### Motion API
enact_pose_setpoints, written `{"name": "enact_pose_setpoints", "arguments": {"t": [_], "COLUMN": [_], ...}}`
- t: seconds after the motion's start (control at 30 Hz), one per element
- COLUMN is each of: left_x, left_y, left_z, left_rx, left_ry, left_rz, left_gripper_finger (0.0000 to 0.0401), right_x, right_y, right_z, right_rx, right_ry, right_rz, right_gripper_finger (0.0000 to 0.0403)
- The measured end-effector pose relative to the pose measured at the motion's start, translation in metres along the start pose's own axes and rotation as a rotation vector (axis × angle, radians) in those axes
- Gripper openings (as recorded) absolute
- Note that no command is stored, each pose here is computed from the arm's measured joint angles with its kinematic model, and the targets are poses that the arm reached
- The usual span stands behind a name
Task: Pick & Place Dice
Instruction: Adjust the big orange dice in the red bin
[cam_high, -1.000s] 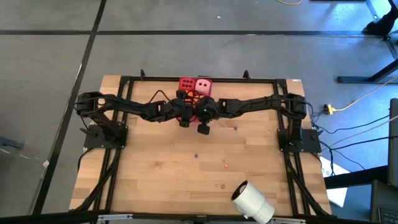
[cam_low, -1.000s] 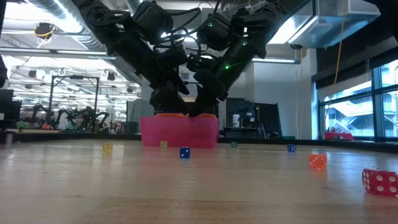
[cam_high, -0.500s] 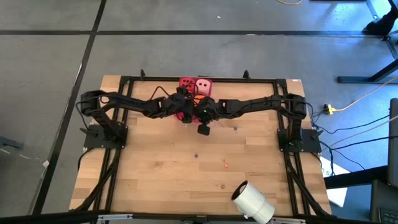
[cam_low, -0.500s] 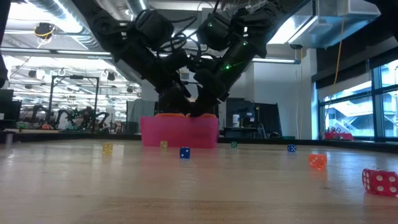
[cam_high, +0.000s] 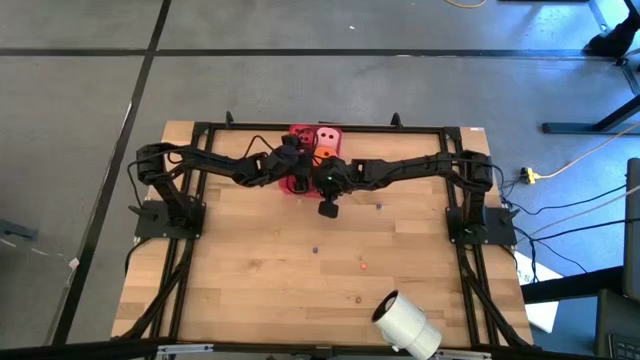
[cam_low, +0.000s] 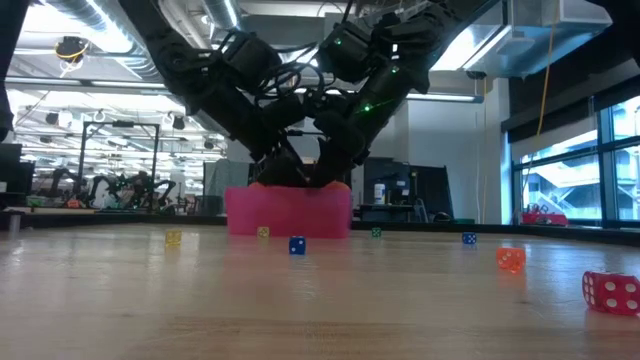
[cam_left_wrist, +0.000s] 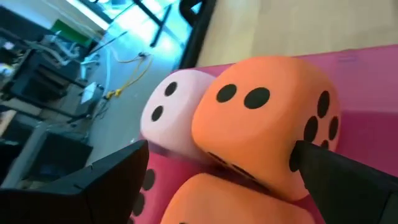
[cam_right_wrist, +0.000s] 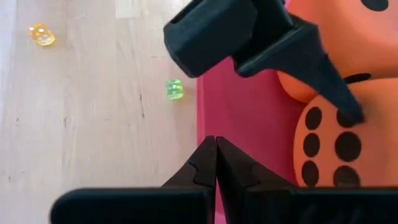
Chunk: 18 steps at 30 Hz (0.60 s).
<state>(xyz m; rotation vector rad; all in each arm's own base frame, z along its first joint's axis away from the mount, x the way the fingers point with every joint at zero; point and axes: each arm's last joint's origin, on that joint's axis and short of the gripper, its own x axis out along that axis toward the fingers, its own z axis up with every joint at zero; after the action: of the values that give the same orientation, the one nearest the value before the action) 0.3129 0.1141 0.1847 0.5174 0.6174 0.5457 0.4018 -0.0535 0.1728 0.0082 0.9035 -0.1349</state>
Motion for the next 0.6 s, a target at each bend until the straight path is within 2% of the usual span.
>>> {"name": "enact_pose_setpoints", "arguments": {"t": [0.23,0.47,0.6], "left_x": [-0.0011,-0.0005,0.0056], "left_y": [-0.0052,-0.0047,-0.0011], "left_z": [0.0023,0.0015,-0.0048], "left_rx": [-0.043,-0.027,0.004], "left_ry": [-0.052,-0.047,-0.004], "left_rz": [-0.104,-0.098,-0.037], "left_gripper_finger": [0.0398,0.0398,0.0398], "right_x": [0.0000,0.0000,0.0000], "right_y": [-0.0003,0.0002,0.0006], "right_z": [-0.0001,-0.0003,-0.0003], "right_rx": [-0.001,-0.004,-0.003], "right_ry": [0.002,0.004,0.002], "right_rz": [-0.022,-0.019,0.010], "right_gripper_finger": [0.0006,0.0006,0.0006]}}
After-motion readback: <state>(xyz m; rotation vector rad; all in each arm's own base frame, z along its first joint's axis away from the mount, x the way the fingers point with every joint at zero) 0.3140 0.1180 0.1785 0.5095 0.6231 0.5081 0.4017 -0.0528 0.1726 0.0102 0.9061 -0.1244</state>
